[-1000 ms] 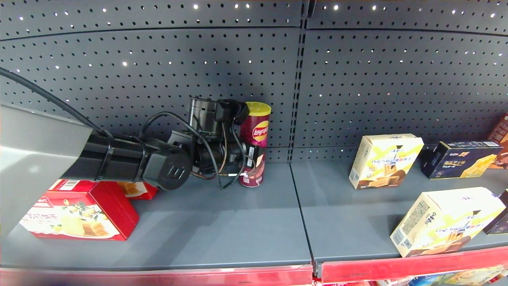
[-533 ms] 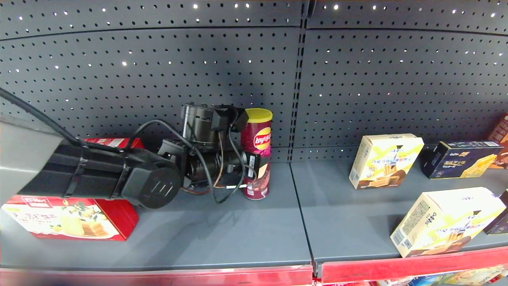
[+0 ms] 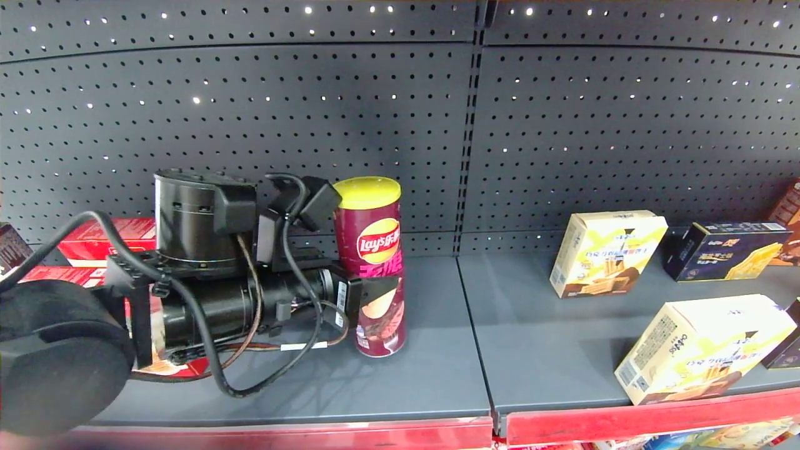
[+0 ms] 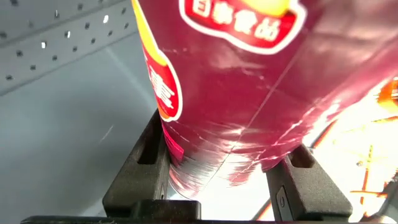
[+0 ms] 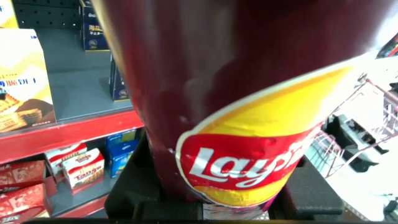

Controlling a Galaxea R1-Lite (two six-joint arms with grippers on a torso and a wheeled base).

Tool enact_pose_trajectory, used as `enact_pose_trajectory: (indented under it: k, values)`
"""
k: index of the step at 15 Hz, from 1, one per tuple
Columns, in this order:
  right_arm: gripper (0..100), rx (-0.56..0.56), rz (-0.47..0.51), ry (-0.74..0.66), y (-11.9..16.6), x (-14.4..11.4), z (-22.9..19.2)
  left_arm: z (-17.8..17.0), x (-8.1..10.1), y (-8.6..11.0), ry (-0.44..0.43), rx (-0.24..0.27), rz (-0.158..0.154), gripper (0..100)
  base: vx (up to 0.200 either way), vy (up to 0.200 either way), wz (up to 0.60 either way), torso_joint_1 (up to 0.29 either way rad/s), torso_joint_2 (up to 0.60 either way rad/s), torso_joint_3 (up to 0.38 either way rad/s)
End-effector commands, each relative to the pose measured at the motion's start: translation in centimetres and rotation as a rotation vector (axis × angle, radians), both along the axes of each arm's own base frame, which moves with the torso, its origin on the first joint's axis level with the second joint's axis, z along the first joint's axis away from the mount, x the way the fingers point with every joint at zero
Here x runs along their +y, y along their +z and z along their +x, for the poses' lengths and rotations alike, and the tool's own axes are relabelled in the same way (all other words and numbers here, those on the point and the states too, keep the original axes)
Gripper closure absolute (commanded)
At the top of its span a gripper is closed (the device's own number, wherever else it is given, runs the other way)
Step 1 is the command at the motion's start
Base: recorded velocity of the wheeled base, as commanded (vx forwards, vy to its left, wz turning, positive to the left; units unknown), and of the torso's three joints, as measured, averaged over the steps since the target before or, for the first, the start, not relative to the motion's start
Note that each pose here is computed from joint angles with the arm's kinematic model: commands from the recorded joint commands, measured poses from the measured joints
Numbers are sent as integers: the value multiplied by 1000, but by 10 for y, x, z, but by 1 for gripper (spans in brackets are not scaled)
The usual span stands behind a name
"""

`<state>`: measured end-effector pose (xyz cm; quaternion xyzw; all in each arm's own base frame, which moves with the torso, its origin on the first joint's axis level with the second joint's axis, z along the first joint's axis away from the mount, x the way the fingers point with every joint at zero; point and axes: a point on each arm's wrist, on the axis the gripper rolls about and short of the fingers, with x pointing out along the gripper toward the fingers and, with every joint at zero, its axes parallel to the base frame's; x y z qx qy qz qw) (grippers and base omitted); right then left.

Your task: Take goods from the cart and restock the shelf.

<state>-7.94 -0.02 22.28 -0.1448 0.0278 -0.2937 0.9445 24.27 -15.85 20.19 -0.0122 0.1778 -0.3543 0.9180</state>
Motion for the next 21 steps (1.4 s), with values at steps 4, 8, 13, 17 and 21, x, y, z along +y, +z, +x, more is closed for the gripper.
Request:
enact_pose_trajectory:
  k: [4,8,13,17,21]
  values:
    - [100,-41,-15,1,-1,1,-9,-29,6,6,-47,-37,6,100,0,0,0,0,0,0]
    - [100,-65,-20,-1,-3,2,-15,-41,9,-11,-71,1,50,100,0,0,0,0,0,0]
    - [100,-69,-20,-1,-5,2,-17,-36,3,-16,-79,15,60,100,0,0,0,0,0,0]
    - [100,-69,-20,-1,-6,2,-17,-23,-7,-24,-90,27,90,100,0,0,0,0,0,0]
    - [100,-76,-19,-6,-6,2,-18,-14,-15,-29,-95,36,104,100,0,0,0,0,0,0]
